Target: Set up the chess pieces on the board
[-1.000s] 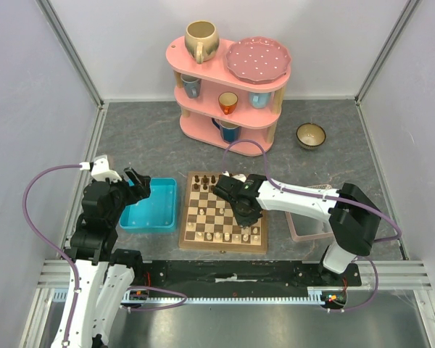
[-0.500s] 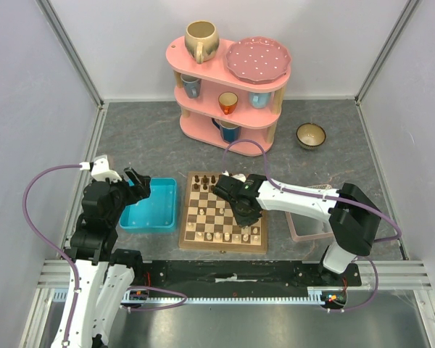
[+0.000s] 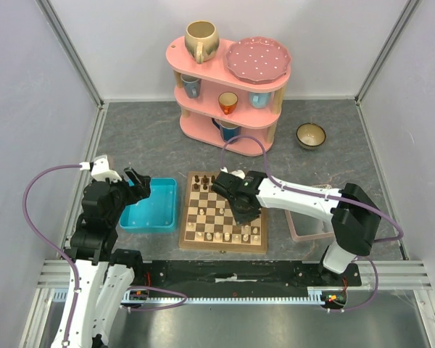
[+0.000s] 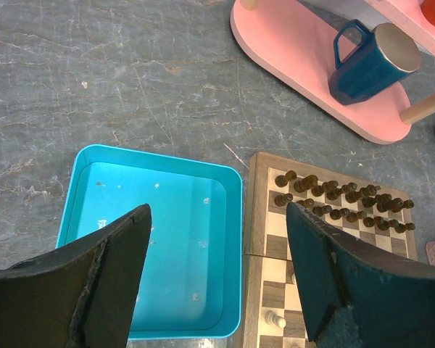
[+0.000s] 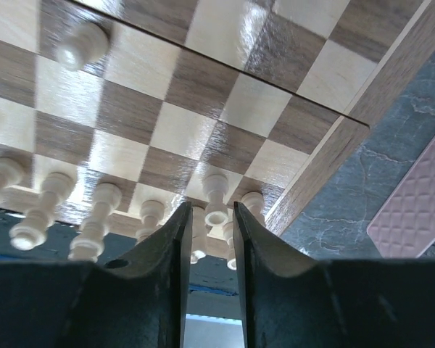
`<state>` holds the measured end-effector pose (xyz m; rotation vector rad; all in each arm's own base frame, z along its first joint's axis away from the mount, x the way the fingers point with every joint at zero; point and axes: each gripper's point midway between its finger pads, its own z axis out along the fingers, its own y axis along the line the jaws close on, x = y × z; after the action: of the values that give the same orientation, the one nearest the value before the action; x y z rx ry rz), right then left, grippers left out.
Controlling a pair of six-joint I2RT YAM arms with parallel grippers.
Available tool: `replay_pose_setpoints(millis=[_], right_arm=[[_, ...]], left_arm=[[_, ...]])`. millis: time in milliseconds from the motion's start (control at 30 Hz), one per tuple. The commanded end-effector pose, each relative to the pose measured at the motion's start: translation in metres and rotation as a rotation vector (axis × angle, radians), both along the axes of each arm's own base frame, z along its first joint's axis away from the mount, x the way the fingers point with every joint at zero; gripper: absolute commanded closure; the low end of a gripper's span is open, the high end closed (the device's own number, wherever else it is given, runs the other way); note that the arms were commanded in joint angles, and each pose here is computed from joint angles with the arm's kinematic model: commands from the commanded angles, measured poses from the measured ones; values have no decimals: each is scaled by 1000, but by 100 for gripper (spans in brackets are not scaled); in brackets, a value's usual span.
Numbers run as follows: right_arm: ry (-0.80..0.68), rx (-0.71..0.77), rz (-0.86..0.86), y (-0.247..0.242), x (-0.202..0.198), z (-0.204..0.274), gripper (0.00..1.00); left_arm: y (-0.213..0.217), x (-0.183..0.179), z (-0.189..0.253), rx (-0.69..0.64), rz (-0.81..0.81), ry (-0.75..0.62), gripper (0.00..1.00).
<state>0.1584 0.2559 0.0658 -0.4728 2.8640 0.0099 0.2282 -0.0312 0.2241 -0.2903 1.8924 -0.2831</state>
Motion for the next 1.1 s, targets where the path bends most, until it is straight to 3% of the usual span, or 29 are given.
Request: replay_pose_setpoints(millis=[0,200,433,1067], right_arm=[[-94,36,-4,14,21,33,63],[-141,75,1,24,41,52,60],[-89,184,38,64,46,43,59],[-78,146,34,83,68,5,58]], left_arm=[[-3,4,9,-8,-16,-46,19],[-3,4,9,-8,-16,-46,18],[-3,4,9,-6,-16,-44,19],[-3,4,8,-6,-18,-42,18]])
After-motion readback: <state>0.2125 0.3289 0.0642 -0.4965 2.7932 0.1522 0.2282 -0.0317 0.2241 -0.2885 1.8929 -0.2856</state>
